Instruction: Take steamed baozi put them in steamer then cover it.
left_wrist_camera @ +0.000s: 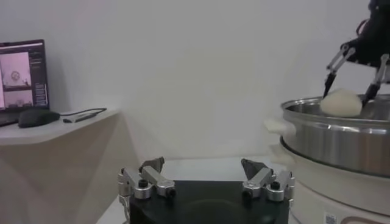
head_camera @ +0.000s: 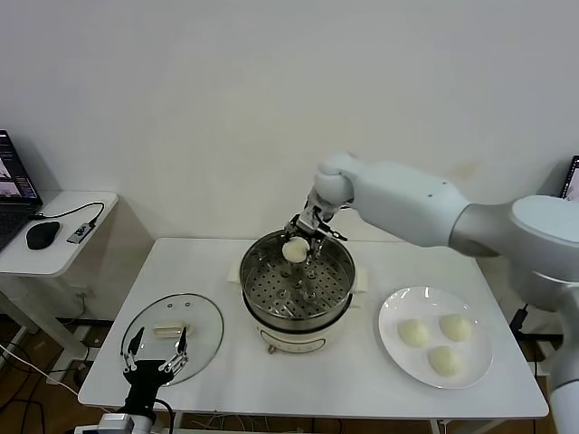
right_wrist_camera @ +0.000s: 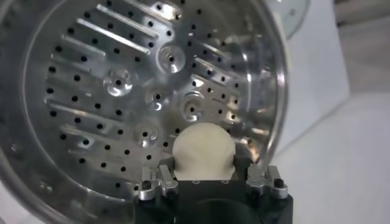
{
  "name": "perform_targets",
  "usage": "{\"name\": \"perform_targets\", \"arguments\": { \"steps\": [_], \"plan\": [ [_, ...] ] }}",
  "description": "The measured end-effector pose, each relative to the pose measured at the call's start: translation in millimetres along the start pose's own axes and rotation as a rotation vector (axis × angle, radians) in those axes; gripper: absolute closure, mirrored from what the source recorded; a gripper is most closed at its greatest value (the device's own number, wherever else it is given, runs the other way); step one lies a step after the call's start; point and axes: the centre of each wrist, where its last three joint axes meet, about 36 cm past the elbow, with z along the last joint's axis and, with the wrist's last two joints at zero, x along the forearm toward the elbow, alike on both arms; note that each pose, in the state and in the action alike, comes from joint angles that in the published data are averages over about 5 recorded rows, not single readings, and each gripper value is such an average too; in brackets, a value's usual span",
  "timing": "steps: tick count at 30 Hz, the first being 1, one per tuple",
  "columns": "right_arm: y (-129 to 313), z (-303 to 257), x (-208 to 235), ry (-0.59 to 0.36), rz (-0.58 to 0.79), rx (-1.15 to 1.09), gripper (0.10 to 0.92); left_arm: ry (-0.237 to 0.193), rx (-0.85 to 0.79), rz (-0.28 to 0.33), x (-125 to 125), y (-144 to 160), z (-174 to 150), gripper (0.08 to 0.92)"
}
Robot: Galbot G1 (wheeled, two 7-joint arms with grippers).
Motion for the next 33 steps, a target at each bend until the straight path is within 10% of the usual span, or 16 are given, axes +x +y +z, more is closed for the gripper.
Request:
{"name": "perform_targets", "arguments": {
  "steps": [16, 33],
  "plan": [
    [2.6, 3.4, -15.5, -0.007, 0.000, 0.121, 0.206, -0.003, 0.008, -0.002, 2.0, -4.0, -2.2, 0.177],
    [61.2, -9.3, 104.1, 0.106, 0.052, -0.385, 0.200, 0.002, -0.013, 0.013, 3.7, -4.0, -19.2, 0.177]
  ]
}}
